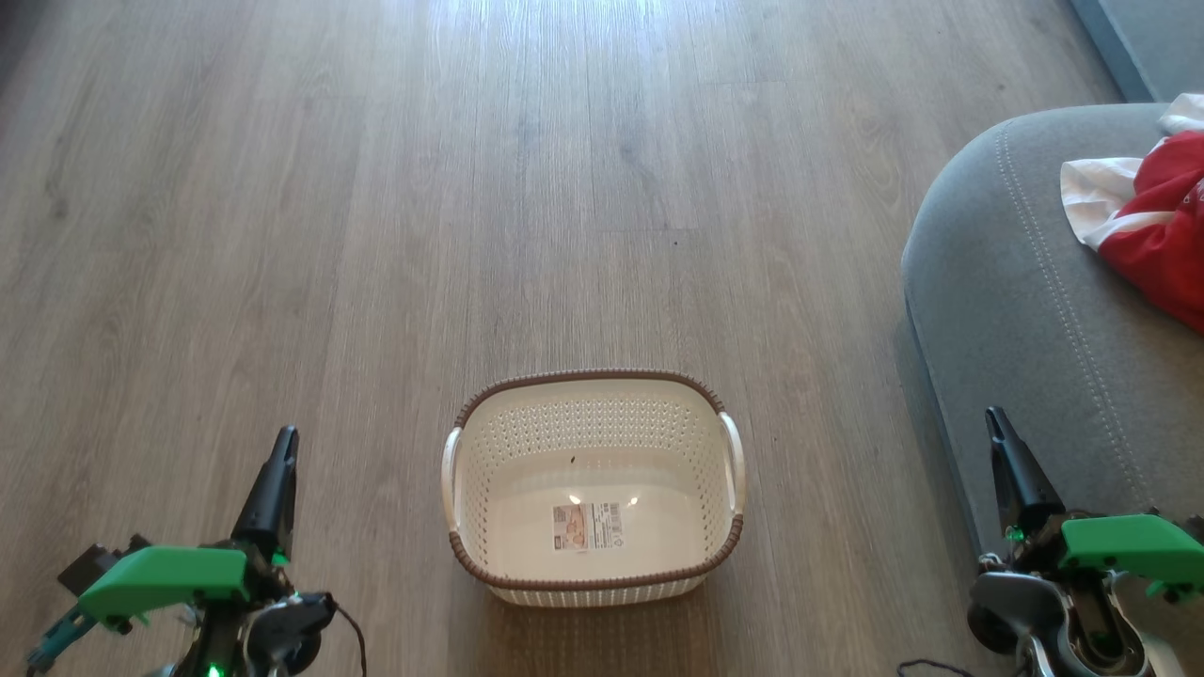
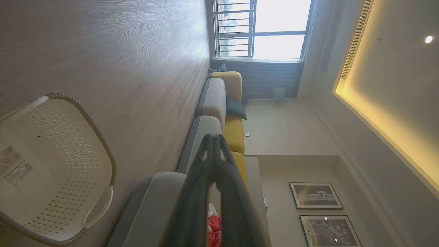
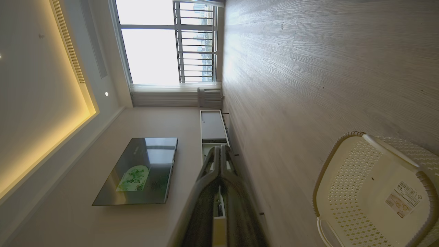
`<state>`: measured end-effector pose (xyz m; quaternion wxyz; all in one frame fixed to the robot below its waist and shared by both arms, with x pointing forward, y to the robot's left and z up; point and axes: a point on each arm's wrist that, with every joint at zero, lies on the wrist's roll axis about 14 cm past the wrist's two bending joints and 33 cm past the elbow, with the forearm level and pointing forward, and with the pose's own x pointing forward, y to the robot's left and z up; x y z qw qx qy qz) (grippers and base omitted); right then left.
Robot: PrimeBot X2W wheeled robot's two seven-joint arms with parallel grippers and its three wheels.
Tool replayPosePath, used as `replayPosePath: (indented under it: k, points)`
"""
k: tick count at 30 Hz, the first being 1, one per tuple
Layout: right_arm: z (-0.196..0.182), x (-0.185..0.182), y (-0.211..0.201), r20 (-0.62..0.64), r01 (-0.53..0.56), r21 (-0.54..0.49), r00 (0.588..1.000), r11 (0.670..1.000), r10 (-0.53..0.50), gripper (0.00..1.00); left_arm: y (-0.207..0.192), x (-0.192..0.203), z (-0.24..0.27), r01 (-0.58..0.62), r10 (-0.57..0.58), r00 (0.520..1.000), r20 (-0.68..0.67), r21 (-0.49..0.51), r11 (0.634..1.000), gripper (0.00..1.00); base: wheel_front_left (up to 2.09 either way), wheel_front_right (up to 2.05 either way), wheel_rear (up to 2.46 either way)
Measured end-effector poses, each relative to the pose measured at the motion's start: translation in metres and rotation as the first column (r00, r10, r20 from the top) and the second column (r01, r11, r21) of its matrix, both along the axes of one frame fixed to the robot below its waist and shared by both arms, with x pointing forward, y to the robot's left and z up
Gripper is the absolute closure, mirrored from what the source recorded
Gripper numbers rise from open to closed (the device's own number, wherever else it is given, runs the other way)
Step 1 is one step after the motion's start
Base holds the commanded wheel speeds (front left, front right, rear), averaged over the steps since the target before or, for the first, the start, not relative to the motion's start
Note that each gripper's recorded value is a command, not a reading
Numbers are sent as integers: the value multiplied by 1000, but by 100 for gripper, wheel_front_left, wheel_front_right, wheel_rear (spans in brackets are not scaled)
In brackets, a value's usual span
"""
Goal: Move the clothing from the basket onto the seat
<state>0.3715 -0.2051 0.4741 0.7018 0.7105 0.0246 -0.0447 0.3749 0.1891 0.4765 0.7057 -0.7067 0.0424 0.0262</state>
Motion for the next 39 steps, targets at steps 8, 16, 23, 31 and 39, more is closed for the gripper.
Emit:
replayPosePath:
  k: [8, 16, 23, 31, 39]
  points:
    - [0, 0, 0, 0, 0, 0, 1000, 1000, 0, 100, 0, 0, 0, 0, 0, 1000, 0, 0, 1000, 100, 0, 0, 0]
    - [0, 0, 0, 0, 0, 0, 1000, 1000, 0, 100, 0, 0, 0, 0, 0, 1000, 0, 0, 1000, 100, 0, 0, 0]
    - [0, 0, 0, 0, 0, 0, 1000, 1000, 0, 100, 0, 0, 0, 0, 0, 1000, 0, 0, 1000, 100, 0, 0, 0]
    - [0, 0, 0, 0, 0, 0, 1000, 1000, 0, 100, 0, 0, 0, 0, 0, 1000, 0, 0, 1000, 100, 0, 0, 0]
    - [0, 0, 0, 0, 0, 0, 1000, 1000, 0, 100, 0, 0, 0, 0, 0, 1000, 0, 0, 1000, 100, 0, 0, 0]
